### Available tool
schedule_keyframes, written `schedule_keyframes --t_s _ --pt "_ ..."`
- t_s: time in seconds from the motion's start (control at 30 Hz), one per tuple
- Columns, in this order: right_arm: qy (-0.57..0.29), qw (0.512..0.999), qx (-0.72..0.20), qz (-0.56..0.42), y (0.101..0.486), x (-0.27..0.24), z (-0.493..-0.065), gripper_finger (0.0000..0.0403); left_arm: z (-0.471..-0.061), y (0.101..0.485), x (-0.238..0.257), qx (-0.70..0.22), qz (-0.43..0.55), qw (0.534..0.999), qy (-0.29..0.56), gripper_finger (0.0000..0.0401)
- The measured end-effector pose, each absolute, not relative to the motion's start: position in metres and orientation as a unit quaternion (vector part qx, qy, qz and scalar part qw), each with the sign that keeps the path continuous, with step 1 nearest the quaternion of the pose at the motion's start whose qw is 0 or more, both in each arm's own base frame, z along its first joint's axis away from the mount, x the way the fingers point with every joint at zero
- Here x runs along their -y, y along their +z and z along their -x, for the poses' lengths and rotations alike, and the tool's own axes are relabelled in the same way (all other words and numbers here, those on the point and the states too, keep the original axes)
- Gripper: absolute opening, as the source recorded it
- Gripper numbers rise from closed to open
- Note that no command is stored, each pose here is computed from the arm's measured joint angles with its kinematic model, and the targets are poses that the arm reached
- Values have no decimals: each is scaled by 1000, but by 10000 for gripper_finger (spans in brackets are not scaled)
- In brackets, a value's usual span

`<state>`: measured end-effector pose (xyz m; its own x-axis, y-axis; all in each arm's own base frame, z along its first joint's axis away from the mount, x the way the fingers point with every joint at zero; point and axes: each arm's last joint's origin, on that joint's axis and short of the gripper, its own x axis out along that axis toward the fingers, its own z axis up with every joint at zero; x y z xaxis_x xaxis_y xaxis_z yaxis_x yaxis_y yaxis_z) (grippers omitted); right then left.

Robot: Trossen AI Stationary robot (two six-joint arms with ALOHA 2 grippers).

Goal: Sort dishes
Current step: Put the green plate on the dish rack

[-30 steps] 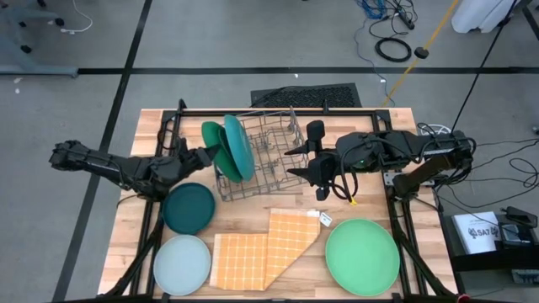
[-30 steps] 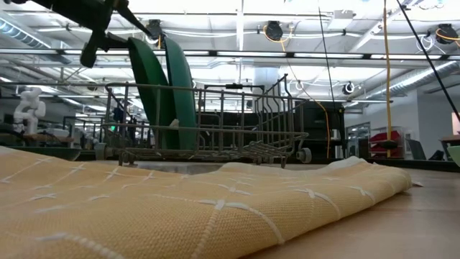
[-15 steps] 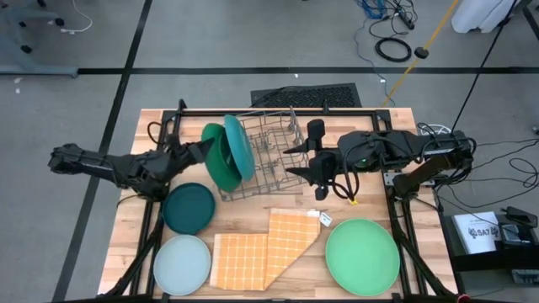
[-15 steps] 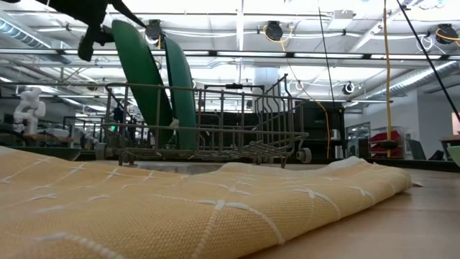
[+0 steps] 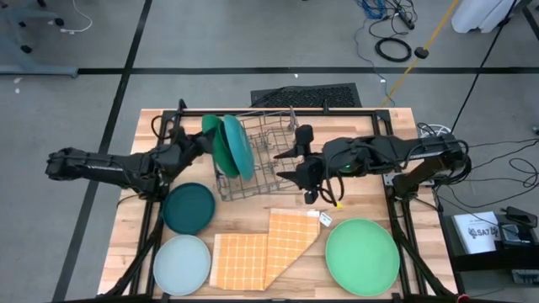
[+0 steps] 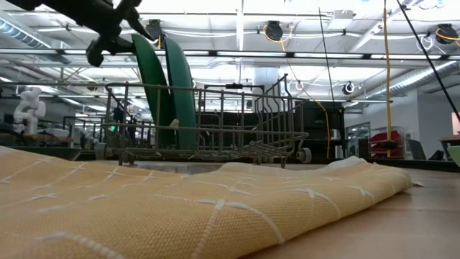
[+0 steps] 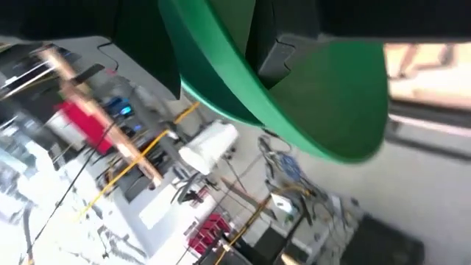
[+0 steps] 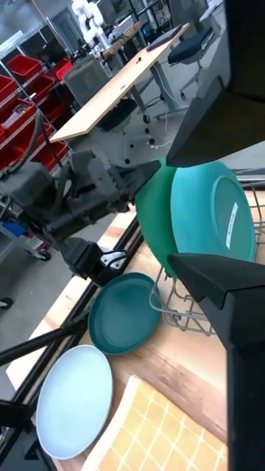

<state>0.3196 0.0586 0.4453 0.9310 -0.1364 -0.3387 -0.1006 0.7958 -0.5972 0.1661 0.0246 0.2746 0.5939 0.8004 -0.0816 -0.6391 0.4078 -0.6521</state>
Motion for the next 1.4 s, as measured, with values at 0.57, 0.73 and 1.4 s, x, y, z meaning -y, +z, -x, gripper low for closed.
schedule_keyframes --t_s 0.57,0.73,1.4 --pt "-5 929 -193 315 394 -41 -394 194 -179 271 -27 78 347 869 345 222" --pt "-6 934 -181 307 381 -41 -410 194 -180 270 -29 77 346 866 353 263" --pt "-102 939 81 319 435 -33 -415 194 -180 269 -29 57 324 880 343 274"
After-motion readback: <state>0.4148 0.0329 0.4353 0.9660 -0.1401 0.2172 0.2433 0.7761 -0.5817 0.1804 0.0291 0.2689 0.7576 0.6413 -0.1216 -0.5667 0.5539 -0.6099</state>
